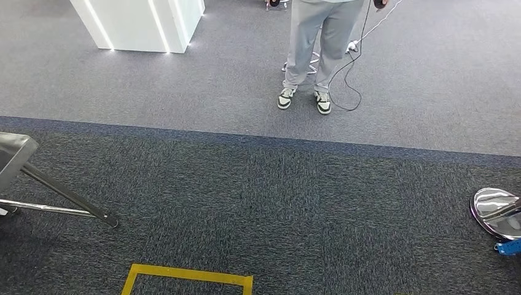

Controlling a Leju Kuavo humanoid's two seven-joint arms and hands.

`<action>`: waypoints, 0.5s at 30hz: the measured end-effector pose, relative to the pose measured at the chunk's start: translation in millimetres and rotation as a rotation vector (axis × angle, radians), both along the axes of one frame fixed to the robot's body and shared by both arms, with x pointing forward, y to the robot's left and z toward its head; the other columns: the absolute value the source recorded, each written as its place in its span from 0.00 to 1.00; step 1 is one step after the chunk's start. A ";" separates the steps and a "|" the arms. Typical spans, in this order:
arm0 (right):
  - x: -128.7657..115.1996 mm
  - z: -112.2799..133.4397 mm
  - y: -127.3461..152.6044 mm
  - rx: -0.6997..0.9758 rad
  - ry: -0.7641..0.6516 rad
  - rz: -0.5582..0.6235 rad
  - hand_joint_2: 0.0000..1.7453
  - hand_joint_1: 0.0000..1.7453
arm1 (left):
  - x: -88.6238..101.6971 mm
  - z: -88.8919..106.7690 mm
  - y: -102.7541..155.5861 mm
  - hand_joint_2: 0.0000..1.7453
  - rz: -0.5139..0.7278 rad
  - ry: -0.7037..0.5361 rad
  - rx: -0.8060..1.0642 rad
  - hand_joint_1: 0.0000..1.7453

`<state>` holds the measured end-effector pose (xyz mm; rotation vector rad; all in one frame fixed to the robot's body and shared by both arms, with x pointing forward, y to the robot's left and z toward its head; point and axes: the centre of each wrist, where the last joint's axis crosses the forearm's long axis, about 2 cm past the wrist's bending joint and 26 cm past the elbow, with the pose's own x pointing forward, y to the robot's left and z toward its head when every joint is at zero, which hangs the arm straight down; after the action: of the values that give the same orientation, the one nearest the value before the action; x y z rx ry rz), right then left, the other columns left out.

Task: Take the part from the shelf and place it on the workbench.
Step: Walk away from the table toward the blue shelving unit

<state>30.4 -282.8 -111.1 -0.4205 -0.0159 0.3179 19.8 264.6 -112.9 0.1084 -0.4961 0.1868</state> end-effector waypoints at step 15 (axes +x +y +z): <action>0.1 -0.1 -0.3 0.010 0.009 0.016 0.00 0.00 | 2.6 0.3 0.7 0.00 -0.084 0.085 0.036 0.00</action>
<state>30.6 -283.1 -111.2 -0.4088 -0.0119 0.3354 22.4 265.3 -112.6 0.1295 -0.4189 0.0906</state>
